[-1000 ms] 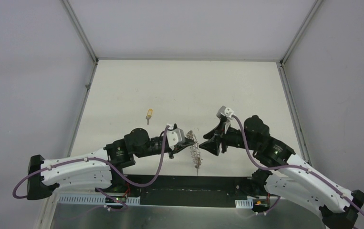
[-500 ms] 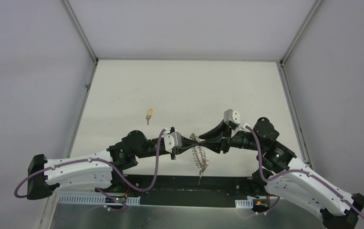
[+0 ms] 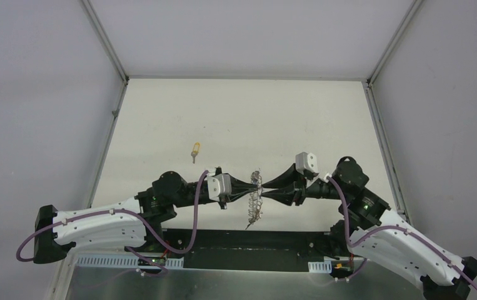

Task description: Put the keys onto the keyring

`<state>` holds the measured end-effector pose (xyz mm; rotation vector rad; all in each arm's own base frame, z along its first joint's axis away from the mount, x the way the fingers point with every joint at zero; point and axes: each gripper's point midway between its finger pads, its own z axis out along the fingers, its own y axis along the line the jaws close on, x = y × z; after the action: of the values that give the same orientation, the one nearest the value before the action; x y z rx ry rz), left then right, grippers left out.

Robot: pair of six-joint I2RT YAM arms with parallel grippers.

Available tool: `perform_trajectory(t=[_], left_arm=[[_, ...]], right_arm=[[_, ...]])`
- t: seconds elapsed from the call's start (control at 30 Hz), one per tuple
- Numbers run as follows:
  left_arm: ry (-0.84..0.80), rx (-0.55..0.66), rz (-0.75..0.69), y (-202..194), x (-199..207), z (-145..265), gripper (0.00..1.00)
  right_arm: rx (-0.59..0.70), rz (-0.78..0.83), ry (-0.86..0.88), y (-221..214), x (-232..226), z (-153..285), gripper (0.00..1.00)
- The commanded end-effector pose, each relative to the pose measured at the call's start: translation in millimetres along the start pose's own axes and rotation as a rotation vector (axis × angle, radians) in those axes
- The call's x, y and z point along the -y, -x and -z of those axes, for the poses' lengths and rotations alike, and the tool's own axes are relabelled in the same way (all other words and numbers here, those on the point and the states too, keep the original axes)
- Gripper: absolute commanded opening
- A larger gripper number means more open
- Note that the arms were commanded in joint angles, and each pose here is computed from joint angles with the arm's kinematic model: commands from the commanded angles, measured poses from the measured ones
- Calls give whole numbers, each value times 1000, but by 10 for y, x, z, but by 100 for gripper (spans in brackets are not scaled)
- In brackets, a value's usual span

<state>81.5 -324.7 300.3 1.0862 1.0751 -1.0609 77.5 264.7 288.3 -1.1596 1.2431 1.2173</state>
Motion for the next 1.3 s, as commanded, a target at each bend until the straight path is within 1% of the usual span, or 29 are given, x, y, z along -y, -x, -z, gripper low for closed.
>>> perform_trajectory(t=[0.0,0.13,0.23,0.33,0.47,0.57,0.7,0.83,0.87,1.0,1.03,1.27], left_arm=[[-36,103,-35,304,57,-10,0],[-39,107,-36,316,61,-7,0],[-40,107,-35,316,64,-8,0],[-39,101,-33,295,64,-5,0],[-40,98,-30,282,69,3,0],[-38,95,-29,272,67,4,0],[-36,86,-28,247,65,5,0],[-39,75,-25,231,66,3,0],[-41,74,-25,228,71,-1,0],[-41,71,-27,225,70,0,0],[-41,70,-27,224,70,2,0],[-19,47,-24,182,36,29,0]], right_arm=[[25,48,48,96,-34,-51,29],[35,44,66,128,-40,-91,27],[32,44,72,131,-39,-104,18],[40,49,74,163,-47,-101,15],[50,52,72,207,-53,-92,16],[51,53,73,217,-57,-90,24],[56,54,80,243,-75,-84,26],[54,58,89,259,-92,-80,19],[49,59,92,248,-94,-80,15],[43,56,94,235,-98,-78,5],[45,57,96,245,-103,-76,0],[46,52,71,264,-94,-38,0]])
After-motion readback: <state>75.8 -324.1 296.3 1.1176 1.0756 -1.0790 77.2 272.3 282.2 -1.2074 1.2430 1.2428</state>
